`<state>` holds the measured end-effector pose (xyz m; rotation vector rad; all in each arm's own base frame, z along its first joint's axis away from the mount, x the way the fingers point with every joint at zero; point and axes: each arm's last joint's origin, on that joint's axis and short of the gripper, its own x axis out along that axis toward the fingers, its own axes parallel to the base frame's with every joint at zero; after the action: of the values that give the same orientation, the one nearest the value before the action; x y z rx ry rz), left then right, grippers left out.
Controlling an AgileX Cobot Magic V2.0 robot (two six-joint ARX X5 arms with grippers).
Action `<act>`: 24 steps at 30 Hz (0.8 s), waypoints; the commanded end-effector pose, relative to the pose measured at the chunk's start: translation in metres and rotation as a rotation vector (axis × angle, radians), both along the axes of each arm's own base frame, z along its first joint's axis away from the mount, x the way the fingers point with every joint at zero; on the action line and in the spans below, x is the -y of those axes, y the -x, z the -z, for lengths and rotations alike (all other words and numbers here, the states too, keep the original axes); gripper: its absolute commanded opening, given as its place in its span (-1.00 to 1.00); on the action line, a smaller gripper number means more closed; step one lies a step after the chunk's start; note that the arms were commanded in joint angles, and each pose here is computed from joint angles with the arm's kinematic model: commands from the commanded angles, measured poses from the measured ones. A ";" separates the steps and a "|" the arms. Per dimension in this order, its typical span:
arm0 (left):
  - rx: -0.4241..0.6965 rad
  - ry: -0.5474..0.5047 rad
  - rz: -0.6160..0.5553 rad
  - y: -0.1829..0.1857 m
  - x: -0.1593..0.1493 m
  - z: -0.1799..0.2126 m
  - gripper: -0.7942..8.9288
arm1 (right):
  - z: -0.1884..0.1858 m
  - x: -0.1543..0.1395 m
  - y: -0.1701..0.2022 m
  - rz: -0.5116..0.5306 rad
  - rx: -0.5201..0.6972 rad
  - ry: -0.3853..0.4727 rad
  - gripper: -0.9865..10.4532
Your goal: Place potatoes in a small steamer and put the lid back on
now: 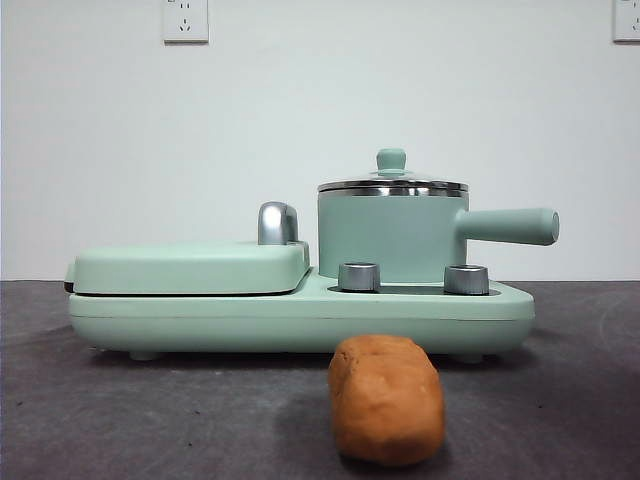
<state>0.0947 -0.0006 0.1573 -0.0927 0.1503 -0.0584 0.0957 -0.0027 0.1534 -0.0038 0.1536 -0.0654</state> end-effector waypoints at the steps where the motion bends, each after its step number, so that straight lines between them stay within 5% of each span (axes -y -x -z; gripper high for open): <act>1: -0.020 0.014 -0.004 -0.001 0.000 0.007 -0.82 | 0.001 0.000 0.000 0.011 0.012 -0.092 -0.77; 4: 0.011 0.032 -0.005 -0.001 0.000 0.004 -0.82 | 0.001 -0.001 0.000 0.006 0.011 -0.138 -0.77; 9: 0.027 0.251 -0.021 0.000 0.000 -0.007 -0.82 | -0.012 -0.003 0.003 -0.056 0.026 -0.224 -0.81; 18: 0.037 0.312 0.125 0.003 0.008 -0.063 -0.82 | -0.084 -0.005 0.019 -0.118 0.068 -0.368 -0.81; 24: -0.026 0.322 0.269 -0.003 0.014 -0.114 -0.82 | -0.137 -0.008 0.033 -0.223 -0.005 -0.358 -0.81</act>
<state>0.0969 -0.0135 0.2584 -0.3957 0.1934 -0.3143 0.0657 0.0049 0.2793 0.3437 0.1780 0.1589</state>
